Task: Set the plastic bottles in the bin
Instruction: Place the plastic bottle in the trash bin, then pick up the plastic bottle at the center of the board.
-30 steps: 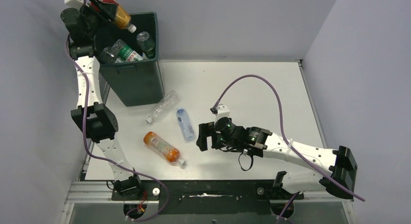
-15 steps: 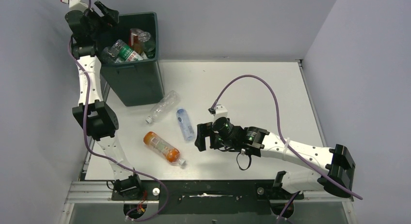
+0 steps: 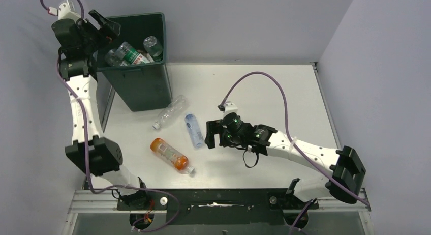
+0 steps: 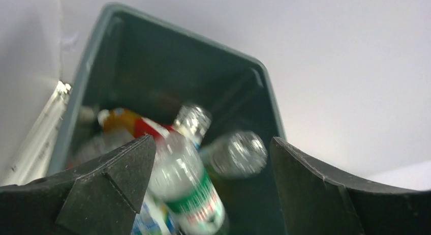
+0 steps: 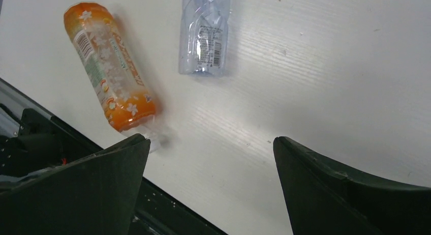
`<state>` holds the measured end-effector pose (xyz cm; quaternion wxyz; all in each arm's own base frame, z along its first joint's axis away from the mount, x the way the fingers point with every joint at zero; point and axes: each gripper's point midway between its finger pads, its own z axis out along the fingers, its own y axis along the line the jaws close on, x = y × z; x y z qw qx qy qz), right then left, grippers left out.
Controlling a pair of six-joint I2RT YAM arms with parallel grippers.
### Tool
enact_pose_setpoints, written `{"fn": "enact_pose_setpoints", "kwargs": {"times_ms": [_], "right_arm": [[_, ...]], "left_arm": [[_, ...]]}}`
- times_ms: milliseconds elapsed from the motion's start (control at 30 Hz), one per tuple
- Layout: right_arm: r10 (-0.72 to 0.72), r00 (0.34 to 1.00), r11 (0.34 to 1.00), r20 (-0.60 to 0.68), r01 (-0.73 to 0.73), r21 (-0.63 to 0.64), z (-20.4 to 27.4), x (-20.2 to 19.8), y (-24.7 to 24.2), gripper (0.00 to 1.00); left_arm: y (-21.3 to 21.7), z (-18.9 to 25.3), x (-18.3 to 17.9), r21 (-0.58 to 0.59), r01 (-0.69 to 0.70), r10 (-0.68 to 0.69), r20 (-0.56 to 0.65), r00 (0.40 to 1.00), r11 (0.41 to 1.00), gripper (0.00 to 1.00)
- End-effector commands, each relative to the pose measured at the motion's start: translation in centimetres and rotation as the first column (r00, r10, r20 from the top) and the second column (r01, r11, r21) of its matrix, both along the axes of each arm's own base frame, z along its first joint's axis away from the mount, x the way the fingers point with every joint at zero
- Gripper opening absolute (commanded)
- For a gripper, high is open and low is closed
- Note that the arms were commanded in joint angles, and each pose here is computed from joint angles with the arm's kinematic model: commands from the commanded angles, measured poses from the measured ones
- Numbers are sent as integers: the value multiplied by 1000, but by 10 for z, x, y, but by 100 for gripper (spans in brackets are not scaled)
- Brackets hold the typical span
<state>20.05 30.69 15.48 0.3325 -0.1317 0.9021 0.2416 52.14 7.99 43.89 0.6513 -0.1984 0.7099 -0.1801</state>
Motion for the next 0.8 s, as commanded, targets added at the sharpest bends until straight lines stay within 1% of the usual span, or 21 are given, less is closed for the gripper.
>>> {"fn": "enact_pose_setpoints", "kwargs": {"times_ms": [0,33,233,333,400,533,700,767], "right_arm": [[40,998,999,38,-42,32,6,25,21,98],[50,998,998,35,-51,31,3,28,25,100],[100,995,995,20,-100,-8,-24,44,48,98],[127,992,992,12,-127,-14,-36,52,63,98],[143,990,989,9,-142,-28,-45,58,72,98],[163,987,985,-7,-164,-55,-63,69,88,98],[184,982,979,-36,-186,-88,-85,78,103,98],[189,981,975,-49,-194,-105,-93,81,106,99]], "left_arm": [[-48,41,-83,-48,63,-59,80,995,997,84],[-59,36,-96,-55,85,-81,69,994,995,84],[-129,-4,-156,-77,242,-245,-23,969,967,84],[-146,-27,-179,-89,280,-287,-71,955,956,84],[-149,-38,-191,-94,292,-301,-104,948,952,84],[-157,-58,-207,-106,325,-338,-162,927,940,84],[-162,-75,-212,-109,329,-345,-198,917,938,84],[-163,-78,-211,-115,333,-351,-202,914,936,84]]}}
